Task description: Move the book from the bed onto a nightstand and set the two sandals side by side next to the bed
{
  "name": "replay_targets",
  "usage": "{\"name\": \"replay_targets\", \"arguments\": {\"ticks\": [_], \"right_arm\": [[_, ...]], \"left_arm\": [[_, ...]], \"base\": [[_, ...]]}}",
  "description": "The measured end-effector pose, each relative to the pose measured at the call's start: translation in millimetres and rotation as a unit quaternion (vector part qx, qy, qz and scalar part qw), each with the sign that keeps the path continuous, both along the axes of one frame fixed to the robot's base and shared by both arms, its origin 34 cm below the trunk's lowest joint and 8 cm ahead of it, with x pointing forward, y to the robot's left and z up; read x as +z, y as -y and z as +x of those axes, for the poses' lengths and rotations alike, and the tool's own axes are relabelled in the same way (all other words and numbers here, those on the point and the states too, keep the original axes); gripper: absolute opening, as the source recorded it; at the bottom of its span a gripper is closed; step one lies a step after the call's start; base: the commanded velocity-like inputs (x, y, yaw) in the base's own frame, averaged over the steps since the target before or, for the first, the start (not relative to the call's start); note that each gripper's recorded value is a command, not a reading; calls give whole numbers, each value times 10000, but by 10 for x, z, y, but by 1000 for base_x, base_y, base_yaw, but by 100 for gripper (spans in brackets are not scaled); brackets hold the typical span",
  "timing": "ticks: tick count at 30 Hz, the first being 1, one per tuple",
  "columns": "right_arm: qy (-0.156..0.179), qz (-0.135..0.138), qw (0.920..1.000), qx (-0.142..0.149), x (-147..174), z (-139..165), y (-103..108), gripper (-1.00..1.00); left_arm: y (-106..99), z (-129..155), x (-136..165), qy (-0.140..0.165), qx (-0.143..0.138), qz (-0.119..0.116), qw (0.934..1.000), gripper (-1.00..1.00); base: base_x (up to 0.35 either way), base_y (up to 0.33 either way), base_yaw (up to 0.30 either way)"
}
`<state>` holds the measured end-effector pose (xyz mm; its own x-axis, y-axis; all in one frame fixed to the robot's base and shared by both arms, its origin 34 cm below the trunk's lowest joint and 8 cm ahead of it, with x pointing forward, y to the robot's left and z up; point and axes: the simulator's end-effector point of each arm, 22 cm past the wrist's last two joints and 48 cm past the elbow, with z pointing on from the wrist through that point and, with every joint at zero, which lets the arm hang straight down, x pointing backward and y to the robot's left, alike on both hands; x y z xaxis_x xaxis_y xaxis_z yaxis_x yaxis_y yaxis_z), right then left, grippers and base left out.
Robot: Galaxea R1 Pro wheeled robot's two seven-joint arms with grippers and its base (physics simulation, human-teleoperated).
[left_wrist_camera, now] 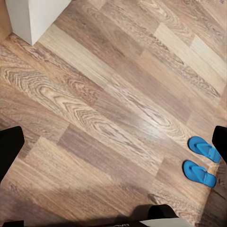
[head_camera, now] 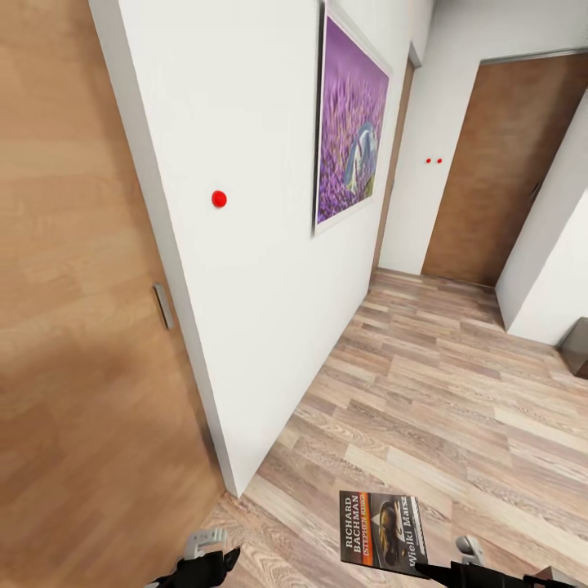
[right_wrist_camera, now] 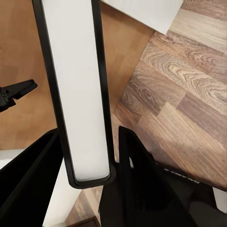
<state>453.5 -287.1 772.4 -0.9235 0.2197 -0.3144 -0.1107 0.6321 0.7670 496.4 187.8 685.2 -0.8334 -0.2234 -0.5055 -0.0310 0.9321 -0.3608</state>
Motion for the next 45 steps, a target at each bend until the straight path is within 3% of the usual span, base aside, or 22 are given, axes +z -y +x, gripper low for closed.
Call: {"name": "replay_targets", "arguments": {"ticks": [35, 45], "right_arm": [[274, 5, 9996, 2, 192, 118, -5, -100], [38, 170, 9998, -27, 208, 79, -53, -100]], "left_arm": [[0, 167, 217, 278, 0, 0, 9996, 100], [0, 172, 223, 285, 0, 0, 9996, 100]], "base": [[0, 0, 0], [0, 0, 0]]}}
